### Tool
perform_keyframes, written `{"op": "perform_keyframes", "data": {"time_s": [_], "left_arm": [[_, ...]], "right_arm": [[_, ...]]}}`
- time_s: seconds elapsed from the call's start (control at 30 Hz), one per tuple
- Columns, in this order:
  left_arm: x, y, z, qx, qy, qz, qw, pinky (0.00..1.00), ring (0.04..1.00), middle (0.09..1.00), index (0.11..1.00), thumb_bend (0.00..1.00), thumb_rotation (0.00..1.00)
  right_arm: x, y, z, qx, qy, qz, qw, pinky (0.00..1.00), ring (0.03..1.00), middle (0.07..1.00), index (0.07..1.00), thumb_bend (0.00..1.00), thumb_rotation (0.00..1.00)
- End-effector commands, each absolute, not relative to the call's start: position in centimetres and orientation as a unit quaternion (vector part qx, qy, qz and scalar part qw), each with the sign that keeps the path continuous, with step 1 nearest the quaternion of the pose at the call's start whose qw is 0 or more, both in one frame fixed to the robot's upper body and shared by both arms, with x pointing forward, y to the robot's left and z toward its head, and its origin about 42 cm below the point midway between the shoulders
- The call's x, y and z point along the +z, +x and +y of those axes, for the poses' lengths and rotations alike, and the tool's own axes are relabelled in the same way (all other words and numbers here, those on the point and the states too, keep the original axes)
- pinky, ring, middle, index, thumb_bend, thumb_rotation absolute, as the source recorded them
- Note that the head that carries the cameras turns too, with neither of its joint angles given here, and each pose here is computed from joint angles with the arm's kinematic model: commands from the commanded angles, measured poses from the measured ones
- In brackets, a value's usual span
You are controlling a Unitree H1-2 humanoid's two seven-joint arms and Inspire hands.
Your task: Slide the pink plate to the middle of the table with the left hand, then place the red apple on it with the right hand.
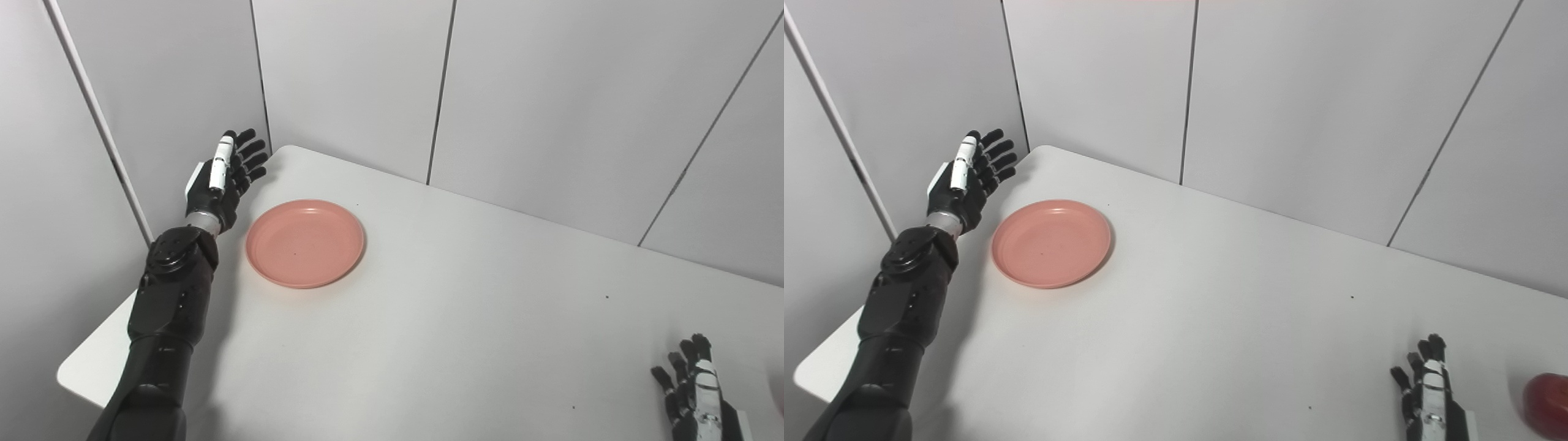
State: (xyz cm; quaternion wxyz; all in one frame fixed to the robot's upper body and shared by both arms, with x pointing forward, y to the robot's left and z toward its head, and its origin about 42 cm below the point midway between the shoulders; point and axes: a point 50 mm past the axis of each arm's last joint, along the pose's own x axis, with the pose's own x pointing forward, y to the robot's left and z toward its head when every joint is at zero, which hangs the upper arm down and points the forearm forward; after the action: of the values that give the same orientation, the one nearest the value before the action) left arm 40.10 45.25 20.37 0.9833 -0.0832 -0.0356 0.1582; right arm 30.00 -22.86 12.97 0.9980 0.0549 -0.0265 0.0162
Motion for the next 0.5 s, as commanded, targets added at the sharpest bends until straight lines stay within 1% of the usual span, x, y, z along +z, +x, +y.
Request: {"op": "perform_keyframes", "data": {"time_s": [0.0,0.33,0.47], "left_arm": [[22.5,40.2,46.5,0.166,-0.067,-0.073,0.981,0.87,0.862,0.858,0.840,0.29,1.00],[21.2,39.7,46.8,0.166,-0.064,-0.065,0.982,0.89,0.876,0.872,0.855,0.28,1.00],[20.6,39.5,46.8,0.170,-0.068,-0.062,0.981,0.88,0.868,0.864,0.847,0.28,1.00]], "right_arm": [[14.2,30.3,-23.2,0.016,0.054,-0.046,0.997,1.00,1.000,1.000,1.000,0.06,1.00],[14.5,30.3,-23.2,0.013,0.054,-0.042,0.998,1.00,0.999,1.000,1.000,0.05,1.00],[14.6,30.3,-23.2,0.011,0.056,-0.040,0.998,1.00,1.000,1.000,1.000,0.05,1.00]]}}
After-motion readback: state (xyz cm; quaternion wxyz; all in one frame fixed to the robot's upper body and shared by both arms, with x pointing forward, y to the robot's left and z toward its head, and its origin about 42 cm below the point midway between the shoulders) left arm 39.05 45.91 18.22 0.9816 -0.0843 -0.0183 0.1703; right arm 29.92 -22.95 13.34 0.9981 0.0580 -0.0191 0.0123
